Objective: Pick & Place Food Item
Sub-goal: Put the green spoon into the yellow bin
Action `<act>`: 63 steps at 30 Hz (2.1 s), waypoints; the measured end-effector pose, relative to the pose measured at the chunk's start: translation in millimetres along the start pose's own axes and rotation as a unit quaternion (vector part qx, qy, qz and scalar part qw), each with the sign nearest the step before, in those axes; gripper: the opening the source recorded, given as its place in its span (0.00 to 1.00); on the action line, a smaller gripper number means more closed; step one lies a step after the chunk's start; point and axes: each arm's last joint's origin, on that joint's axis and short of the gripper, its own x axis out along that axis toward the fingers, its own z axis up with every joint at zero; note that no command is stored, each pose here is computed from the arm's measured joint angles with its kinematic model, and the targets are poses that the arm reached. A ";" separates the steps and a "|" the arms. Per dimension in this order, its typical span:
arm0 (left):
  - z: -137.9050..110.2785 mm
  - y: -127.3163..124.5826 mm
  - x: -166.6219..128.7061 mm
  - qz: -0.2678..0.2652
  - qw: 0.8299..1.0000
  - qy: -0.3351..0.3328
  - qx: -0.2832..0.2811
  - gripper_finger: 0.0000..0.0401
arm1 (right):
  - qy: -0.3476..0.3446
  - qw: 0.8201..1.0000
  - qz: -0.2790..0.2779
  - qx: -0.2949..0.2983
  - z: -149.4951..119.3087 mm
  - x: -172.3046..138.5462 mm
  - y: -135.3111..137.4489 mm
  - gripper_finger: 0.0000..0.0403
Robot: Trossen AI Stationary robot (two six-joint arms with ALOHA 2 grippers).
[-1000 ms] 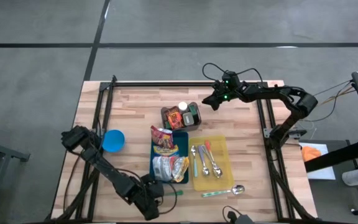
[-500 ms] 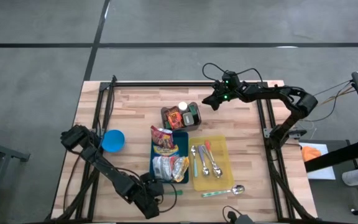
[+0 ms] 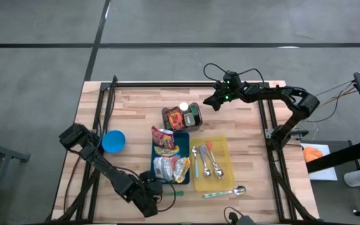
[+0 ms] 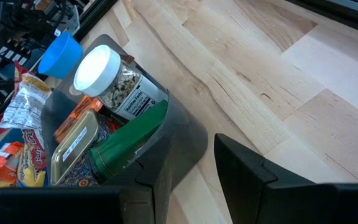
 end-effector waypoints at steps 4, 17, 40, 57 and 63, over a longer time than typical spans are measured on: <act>-4.0 2.9 4.6 -0.009 1.000 -0.009 -0.001 0.41 | 0.000 1.000 0.000 0.000 0.0 0.0 0.0 0.29; -0.9 -0.6 1.4 -0.015 1.000 0.015 0.011 0.41 | 0.000 1.000 0.000 0.000 0.0 0.0 0.0 0.29; -2.2 -11.9 0.5 0.018 0.992 0.034 -0.121 0.41 | 0.000 1.000 0.000 0.000 0.0 0.0 0.0 0.29; -14.4 -28.7 -10.0 0.018 0.974 0.054 -0.221 0.41 | 0.000 1.000 0.000 0.000 0.0 0.0 0.0 0.29; -5.5 -31.7 -29.8 0.062 0.968 0.065 -0.234 0.41 | 0.000 1.000 0.000 0.000 0.0 0.0 0.0 0.29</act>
